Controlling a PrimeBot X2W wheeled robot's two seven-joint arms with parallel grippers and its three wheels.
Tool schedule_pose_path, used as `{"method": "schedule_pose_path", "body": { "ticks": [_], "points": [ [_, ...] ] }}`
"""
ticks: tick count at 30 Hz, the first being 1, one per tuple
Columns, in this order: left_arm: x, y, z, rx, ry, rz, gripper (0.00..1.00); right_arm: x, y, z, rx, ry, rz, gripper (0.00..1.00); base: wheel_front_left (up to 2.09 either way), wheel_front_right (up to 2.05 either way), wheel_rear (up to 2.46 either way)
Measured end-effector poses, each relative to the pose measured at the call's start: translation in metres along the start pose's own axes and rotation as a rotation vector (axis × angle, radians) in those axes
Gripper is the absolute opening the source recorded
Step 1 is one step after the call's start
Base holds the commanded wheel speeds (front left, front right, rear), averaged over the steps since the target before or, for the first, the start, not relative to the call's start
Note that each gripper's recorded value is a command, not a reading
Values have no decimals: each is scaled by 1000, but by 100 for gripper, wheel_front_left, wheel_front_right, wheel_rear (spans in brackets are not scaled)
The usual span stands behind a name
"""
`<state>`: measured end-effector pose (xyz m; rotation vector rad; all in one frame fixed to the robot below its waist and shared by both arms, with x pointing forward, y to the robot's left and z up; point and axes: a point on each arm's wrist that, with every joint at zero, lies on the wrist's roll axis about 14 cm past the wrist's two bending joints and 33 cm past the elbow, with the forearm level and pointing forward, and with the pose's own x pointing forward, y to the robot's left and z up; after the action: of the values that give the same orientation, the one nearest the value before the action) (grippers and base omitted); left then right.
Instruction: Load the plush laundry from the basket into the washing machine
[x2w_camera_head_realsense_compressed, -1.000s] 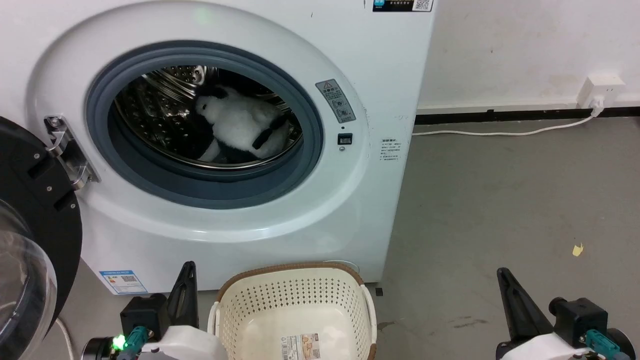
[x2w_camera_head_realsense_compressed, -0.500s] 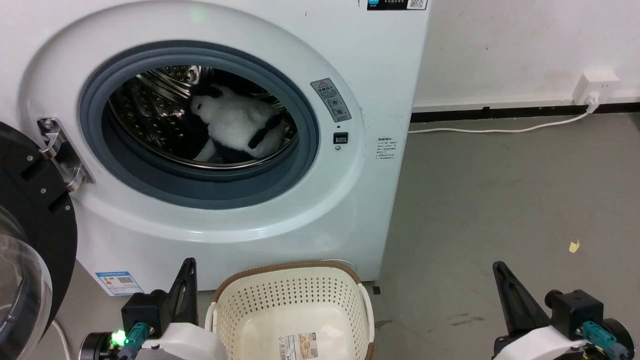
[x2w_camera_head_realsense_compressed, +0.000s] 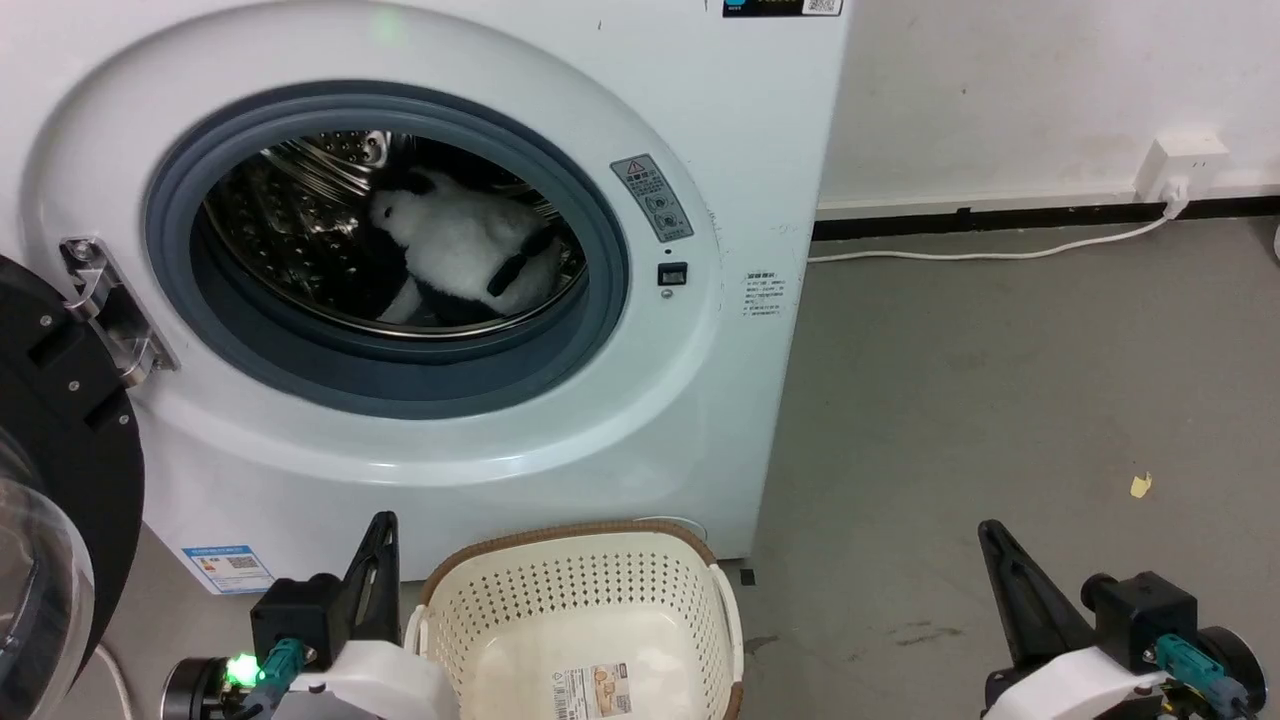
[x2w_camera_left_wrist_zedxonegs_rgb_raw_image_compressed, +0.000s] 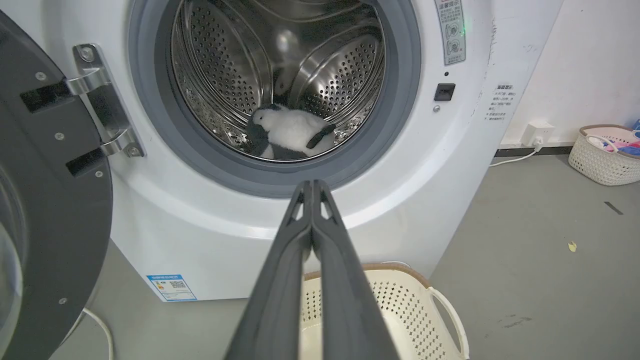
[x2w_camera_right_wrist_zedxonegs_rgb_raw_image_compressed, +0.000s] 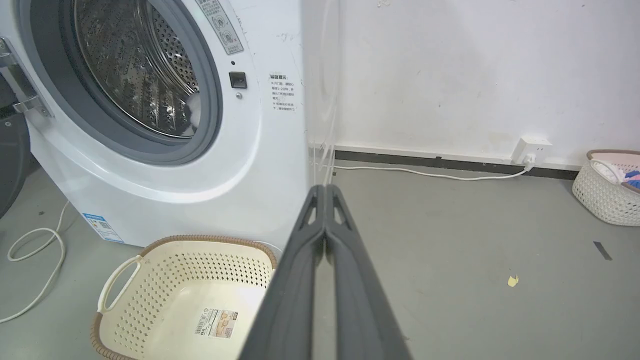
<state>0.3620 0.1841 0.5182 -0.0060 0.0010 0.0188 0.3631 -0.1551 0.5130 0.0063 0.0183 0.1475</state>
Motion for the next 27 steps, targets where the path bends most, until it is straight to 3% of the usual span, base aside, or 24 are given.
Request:
{"method": "schedule_pose_path", "body": {
  "ticks": [27],
  "points": [
    [6,-7,3,42,15,-19,0,3,-6,6,-43,6,-15,0,0,0,0]
  ]
}}
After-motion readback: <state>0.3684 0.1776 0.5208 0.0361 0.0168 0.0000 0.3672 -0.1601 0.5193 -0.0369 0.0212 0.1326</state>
